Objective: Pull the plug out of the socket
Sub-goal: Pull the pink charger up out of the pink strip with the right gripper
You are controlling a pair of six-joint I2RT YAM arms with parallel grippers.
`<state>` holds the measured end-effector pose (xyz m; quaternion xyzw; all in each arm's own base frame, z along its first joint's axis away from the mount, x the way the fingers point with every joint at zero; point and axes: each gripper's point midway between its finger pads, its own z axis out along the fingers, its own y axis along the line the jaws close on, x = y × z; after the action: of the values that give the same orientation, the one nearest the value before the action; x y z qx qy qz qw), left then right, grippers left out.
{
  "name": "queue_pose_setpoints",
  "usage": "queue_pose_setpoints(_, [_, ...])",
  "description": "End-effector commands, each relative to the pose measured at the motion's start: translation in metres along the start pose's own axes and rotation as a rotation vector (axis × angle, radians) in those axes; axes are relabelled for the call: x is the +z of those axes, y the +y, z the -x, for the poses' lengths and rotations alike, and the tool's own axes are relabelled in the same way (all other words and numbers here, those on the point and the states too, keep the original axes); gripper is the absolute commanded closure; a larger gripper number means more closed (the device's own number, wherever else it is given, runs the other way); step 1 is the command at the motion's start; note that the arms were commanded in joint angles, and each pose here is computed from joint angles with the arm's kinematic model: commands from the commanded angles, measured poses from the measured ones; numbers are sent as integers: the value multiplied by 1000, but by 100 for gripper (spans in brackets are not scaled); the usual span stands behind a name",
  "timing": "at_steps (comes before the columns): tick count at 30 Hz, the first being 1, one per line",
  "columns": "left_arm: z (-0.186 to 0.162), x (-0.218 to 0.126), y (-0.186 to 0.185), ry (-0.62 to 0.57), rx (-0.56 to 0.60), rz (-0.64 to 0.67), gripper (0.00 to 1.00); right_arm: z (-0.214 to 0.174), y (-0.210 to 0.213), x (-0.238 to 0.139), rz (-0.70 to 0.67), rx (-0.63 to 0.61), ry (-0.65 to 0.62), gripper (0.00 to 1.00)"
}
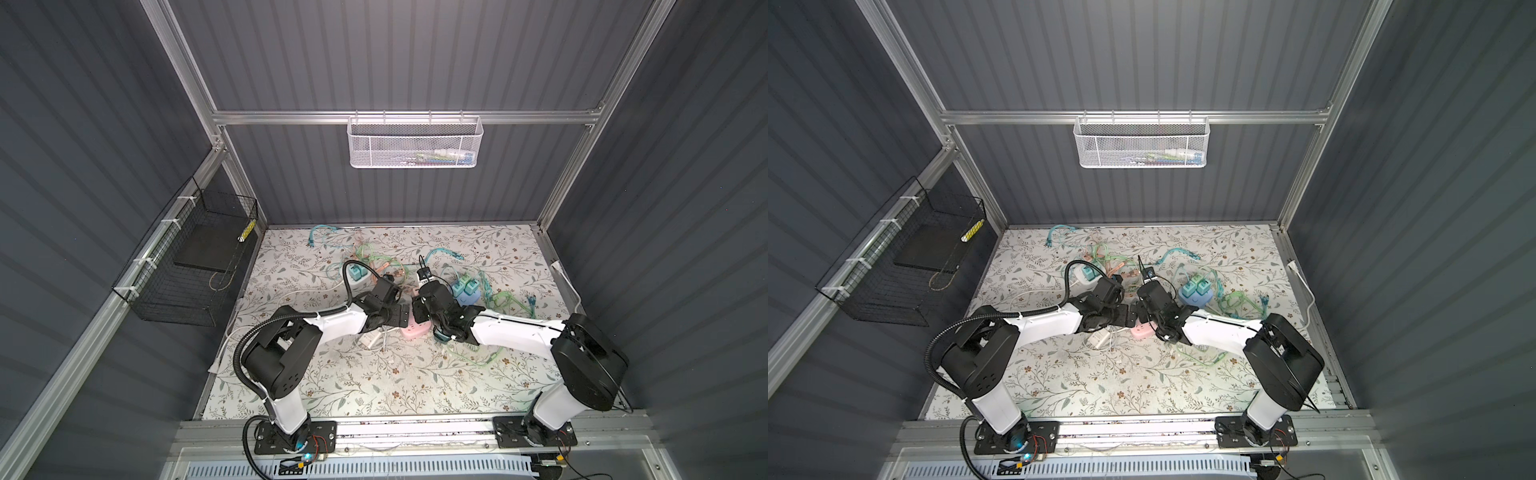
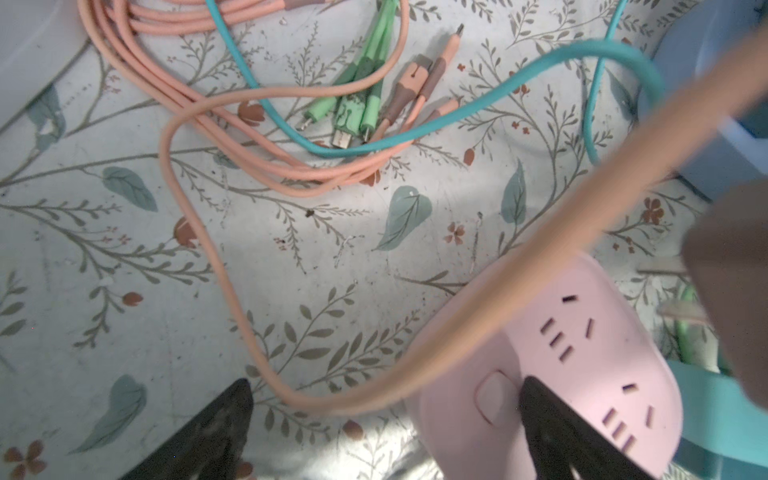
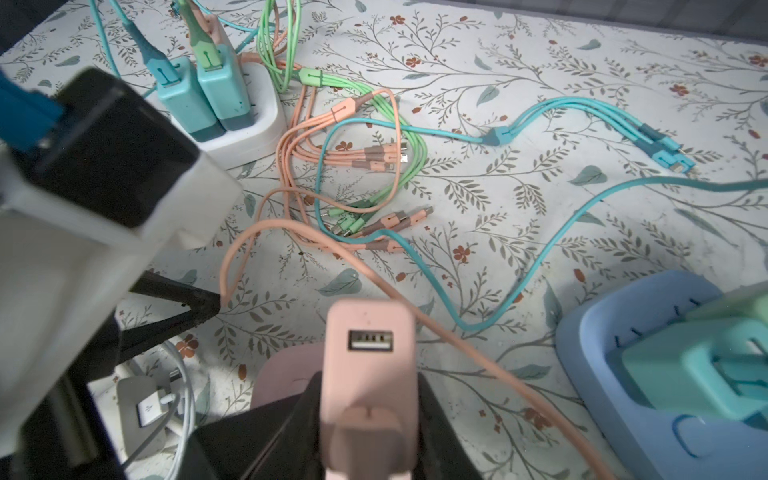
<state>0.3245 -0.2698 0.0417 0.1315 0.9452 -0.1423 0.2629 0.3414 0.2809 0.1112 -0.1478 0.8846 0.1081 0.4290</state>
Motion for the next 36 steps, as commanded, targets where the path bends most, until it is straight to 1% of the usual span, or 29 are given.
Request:
queue_pose_setpoints(1, [-59, 8, 27, 196, 63, 84, 0, -6, -5, -4, 25, -3, 36, 89])
queue_pose_setpoints(8, [-57, 3, 21, 186, 103, 47, 0, -14, -9, -2, 54, -14, 98, 87])
queue_pose_setpoints(13, [-59, 1, 16, 188, 122, 7, 0, -17, -16, -1, 54, 3, 124, 88])
queue_pose_setpoints(21, [-58, -5, 7, 170, 136, -51, 0, -24, -28, -1, 34, 6, 161, 88])
queue_pose_setpoints(28, [-54, -9, 1, 153, 142, -81, 0, -39, -34, 3, 18, 3, 221, 88])
queue_pose_setpoints(36, [-46, -16, -4, 123, 148, -102, 0, -49, -32, 5, 36, 16, 258, 88])
